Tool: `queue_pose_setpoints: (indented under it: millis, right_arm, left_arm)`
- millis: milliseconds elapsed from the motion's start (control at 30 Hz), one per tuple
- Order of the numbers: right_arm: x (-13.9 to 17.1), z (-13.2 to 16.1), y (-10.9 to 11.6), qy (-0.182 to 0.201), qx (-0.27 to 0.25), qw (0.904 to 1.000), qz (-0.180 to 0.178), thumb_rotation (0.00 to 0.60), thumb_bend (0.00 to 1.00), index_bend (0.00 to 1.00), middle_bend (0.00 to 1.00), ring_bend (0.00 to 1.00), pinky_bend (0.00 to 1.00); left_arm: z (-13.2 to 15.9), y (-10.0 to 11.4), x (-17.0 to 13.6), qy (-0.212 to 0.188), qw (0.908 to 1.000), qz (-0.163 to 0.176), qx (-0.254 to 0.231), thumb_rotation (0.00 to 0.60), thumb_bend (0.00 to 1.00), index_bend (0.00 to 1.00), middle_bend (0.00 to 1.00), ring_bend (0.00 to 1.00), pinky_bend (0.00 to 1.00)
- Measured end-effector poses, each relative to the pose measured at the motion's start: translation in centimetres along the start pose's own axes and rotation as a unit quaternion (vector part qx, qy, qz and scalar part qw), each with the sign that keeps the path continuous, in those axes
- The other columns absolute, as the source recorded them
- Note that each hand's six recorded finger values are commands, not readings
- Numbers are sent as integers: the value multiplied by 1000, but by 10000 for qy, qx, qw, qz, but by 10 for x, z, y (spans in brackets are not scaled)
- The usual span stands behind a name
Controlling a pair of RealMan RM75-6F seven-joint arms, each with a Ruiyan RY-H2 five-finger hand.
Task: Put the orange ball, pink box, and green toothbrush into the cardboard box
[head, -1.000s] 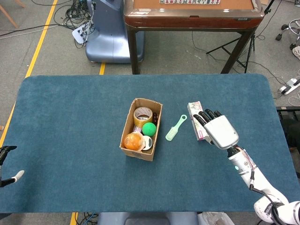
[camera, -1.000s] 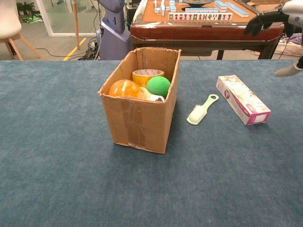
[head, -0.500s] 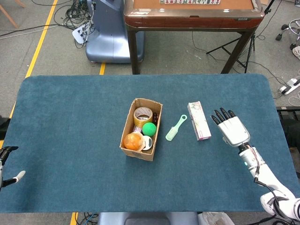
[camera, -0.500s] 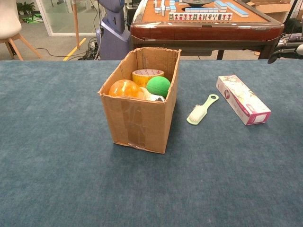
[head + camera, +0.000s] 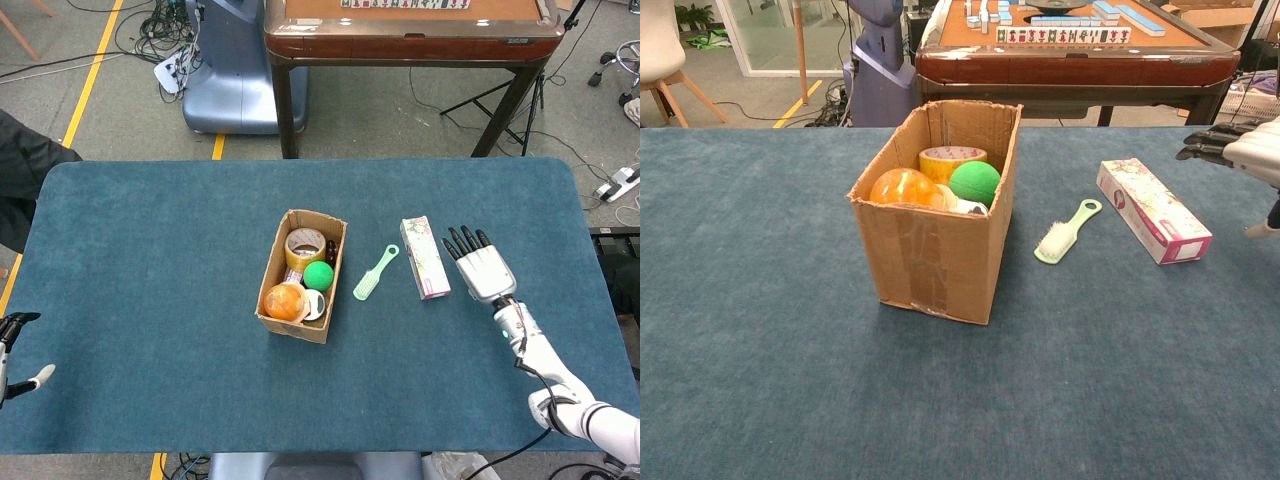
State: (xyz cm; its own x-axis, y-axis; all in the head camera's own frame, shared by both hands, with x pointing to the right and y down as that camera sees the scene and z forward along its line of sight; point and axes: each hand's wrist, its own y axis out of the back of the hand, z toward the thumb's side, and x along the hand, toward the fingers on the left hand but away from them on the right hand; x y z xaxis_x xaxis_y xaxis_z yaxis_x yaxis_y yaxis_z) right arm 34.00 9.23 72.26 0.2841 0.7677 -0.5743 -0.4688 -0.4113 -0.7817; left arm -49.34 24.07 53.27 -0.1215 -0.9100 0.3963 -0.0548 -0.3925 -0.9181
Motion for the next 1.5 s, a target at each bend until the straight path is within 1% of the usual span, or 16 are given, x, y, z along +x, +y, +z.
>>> queue_pose_setpoints:
  millis: [200, 467, 700, 900, 1000, 1167, 1300, 1400, 1500]
  right_arm:
    - [-14, 18, -1, 121, -142, 9998, -102, 600, 0, 99, 14, 0, 150]
    - [-20, 40, 0, 323, -372, 9985, -235, 600, 0, 99, 17, 0, 150]
    - [-26, 66, 11, 647, -576, 9952, -457, 600, 0, 99, 25, 0, 150]
    - [-31, 85, 23, 866, -665, 9925, -558, 600, 0, 99, 34, 0, 150]
    - [-31, 88, 25, 936, -670, 9919, -546, 600, 0, 99, 42, 0, 150]
    - [-32, 82, 29, 909, -615, 9931, -413, 600, 0, 99, 60, 0, 150]
    - [-34, 76, 34, 858, -600, 9942, -260, 600, 0, 99, 145, 0, 150]
    - [-35, 74, 36, 838, -581, 9947, -138, 600, 0, 100, 173, 9, 150]
    - [-37, 75, 35, 836, -562, 9949, -24, 600, 0, 126, 184, 19, 150]
  left_arm:
    - [0, 0, 0, 5, 10000, 5, -13, 600, 112, 256, 278, 258, 416]
    - [0, 1, -1, -3, 10000, 11, -25, 600, 112, 256, 278, 258, 416]
    - [-1, 2, -1, -1, 10000, 24, -22, 600, 112, 256, 278, 258, 416]
    - [0, 2, -1, -7, 10000, 33, -20, 600, 112, 256, 278, 258, 416]
    - [0, 3, -1, -5, 10000, 41, -29, 600, 112, 256, 278, 258, 416]
    - [0, 4, -2, -12, 10000, 59, -41, 600, 112, 256, 278, 258, 416]
    - [0, 3, -2, -17, 10000, 49, -30, 600, 112, 256, 278, 258, 416]
    - [0, 3, -2, -10, 10000, 47, -32, 600, 112, 256, 278, 258, 416]
    - [0, 4, -2, -4, 10000, 50, -43, 600, 112, 256, 278, 258, 416]
